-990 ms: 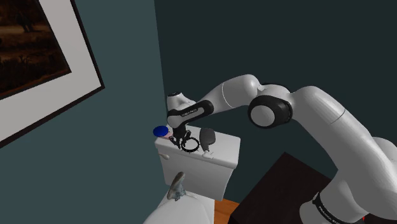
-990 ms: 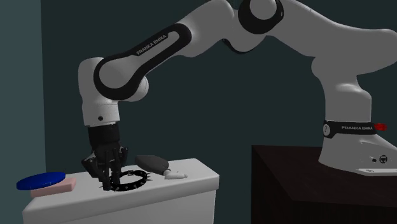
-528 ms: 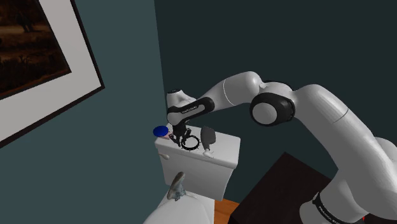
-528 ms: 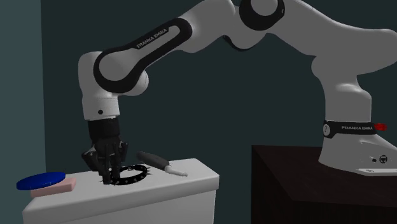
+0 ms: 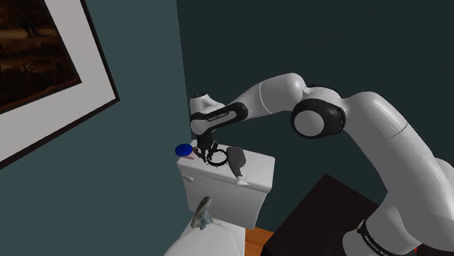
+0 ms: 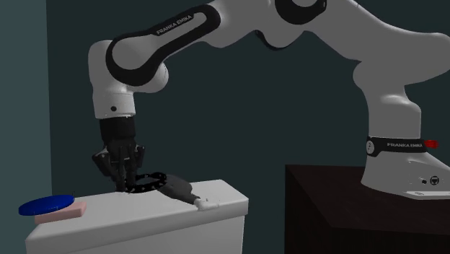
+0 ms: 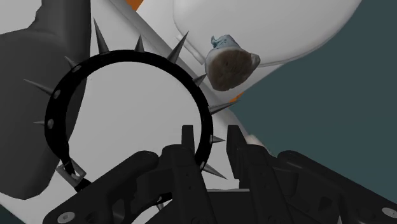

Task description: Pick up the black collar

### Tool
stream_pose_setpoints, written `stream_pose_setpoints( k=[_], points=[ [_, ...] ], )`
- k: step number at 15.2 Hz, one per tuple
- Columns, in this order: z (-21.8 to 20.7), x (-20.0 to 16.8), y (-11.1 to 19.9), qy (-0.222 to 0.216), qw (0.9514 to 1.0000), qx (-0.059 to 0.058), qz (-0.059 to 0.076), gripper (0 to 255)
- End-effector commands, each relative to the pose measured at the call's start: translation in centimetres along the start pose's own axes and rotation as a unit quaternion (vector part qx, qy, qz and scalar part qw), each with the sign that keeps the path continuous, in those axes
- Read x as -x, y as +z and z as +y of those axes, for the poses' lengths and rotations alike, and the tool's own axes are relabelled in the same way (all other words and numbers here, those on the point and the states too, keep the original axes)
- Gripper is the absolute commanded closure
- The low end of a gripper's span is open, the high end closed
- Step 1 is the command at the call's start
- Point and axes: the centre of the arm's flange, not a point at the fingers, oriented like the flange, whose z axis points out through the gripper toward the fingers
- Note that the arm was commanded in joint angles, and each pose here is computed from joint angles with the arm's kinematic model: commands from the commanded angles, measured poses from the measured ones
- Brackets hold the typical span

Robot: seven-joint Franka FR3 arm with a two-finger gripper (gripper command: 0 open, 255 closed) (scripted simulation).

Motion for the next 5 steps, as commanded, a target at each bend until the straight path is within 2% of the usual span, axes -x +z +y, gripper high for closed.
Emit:
stream_pose_setpoints(
  k=[1, 5],
  points=[
    [0.0, 0.1, -1.0, 0.0, 1.0, 0.0, 0.0, 255],
    [0.0, 0.3, -2.2, 0.0, 1.0, 0.0, 0.0, 255]
  ],
)
